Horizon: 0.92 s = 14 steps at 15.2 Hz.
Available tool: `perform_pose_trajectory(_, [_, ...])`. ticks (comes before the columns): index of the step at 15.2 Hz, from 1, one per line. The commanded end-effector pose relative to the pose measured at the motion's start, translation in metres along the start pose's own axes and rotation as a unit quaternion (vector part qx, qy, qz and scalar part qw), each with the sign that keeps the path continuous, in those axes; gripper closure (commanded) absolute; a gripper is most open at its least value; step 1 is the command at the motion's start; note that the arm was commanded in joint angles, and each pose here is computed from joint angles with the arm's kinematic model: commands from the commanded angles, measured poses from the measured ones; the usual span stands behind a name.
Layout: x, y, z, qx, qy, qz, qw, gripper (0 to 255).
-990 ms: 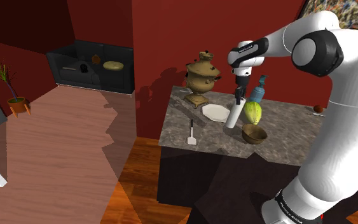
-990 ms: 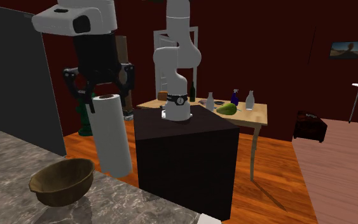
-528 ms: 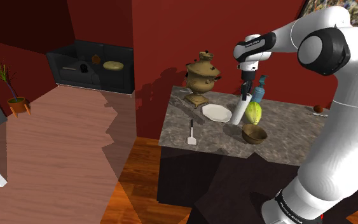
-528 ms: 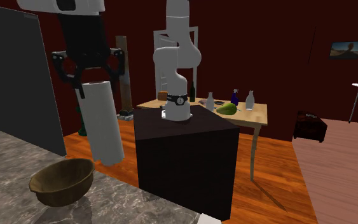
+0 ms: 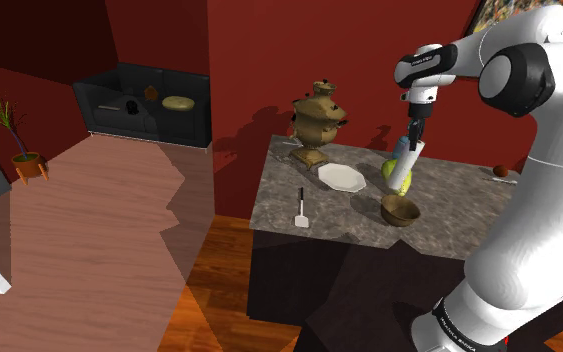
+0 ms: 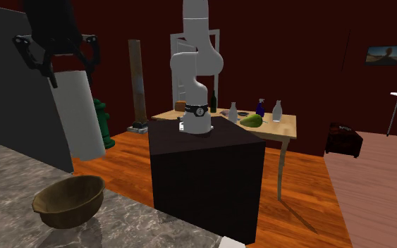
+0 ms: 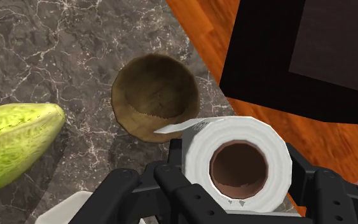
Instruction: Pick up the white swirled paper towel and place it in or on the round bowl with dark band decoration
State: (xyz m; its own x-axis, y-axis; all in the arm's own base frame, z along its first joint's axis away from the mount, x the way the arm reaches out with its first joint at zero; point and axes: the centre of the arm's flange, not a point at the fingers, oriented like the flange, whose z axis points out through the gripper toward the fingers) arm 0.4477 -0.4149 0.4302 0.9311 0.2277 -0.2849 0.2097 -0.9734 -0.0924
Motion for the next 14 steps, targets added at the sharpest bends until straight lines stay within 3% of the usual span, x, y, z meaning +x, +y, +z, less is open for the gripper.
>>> perform_pose_trajectory(1, [-0.020, 0.015, -0.006, 0.000, 0.000, 0.000, 1.0000, 255])
perform_pose_trajectory(6, [-0.074, 0.056, -0.022, 0.000, 0.000, 0.000, 1.0000, 255])
perform_pose_trajectory(14, [-0.062, 0.060, 0.019, 0.000, 0.000, 0.000, 1.0000, 255])
